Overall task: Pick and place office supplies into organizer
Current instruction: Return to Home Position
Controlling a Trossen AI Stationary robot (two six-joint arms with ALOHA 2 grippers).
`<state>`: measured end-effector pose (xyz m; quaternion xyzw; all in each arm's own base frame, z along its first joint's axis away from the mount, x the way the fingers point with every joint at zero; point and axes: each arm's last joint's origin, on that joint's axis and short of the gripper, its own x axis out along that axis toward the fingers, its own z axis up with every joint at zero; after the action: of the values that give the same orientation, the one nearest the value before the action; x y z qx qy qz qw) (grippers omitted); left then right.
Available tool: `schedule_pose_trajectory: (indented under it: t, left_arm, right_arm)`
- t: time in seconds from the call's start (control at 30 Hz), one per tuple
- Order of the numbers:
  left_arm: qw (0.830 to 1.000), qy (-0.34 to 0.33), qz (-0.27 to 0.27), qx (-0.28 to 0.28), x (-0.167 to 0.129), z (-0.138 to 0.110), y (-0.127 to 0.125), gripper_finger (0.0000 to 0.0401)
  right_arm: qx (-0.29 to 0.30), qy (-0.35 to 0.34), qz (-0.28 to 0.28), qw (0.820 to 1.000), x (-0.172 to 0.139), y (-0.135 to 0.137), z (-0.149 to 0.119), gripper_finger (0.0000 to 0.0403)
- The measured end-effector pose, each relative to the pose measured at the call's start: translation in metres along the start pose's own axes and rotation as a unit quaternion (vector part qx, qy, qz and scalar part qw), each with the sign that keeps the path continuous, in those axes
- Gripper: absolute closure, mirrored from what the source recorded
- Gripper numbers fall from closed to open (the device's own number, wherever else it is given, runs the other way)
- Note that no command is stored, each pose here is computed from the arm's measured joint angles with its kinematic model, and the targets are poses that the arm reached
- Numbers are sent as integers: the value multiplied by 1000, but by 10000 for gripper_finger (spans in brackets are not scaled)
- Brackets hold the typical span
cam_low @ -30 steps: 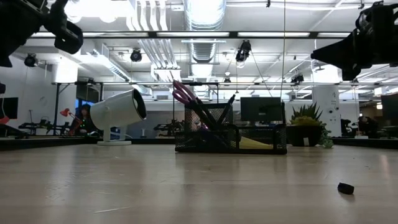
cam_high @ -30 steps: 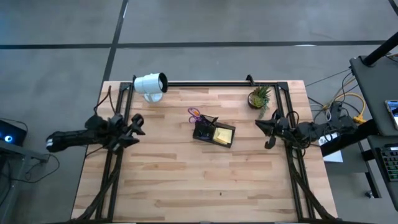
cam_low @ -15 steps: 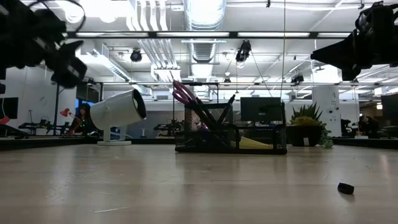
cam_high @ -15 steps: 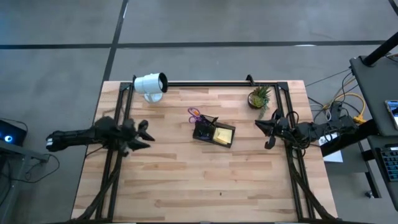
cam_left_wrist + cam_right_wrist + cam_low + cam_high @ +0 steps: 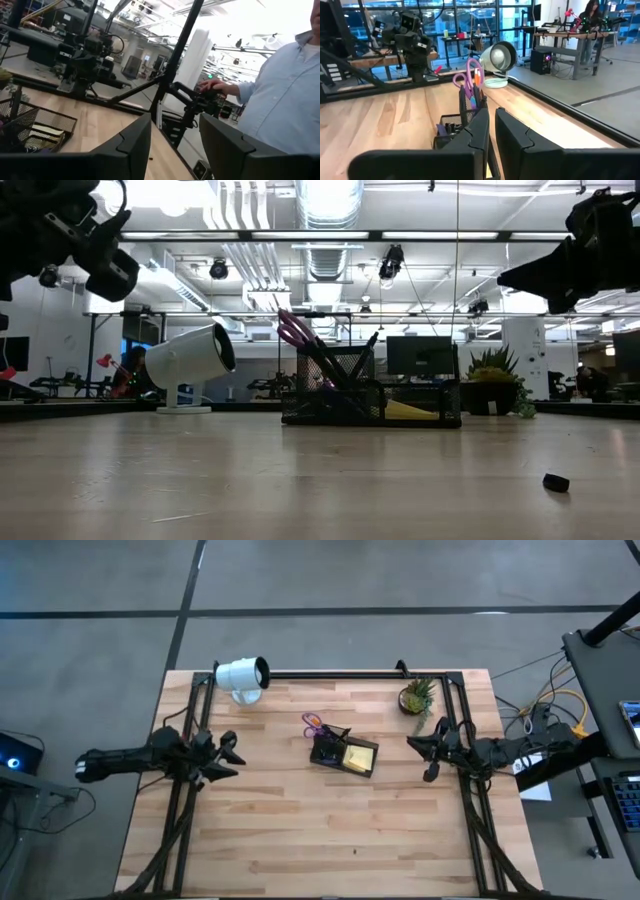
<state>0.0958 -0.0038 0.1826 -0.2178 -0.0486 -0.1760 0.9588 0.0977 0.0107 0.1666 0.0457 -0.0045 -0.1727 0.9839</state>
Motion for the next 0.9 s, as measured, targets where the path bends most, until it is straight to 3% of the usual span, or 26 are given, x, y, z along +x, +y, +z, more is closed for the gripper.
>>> schedule_pose_trajectory:
  t: [0.9]
  left_arm:
    - [1000, 21, -2, -9, 1, -4, 0, 248]
  right_arm:
    - [13, -15, 2, 1000, -2, -1, 3, 380]
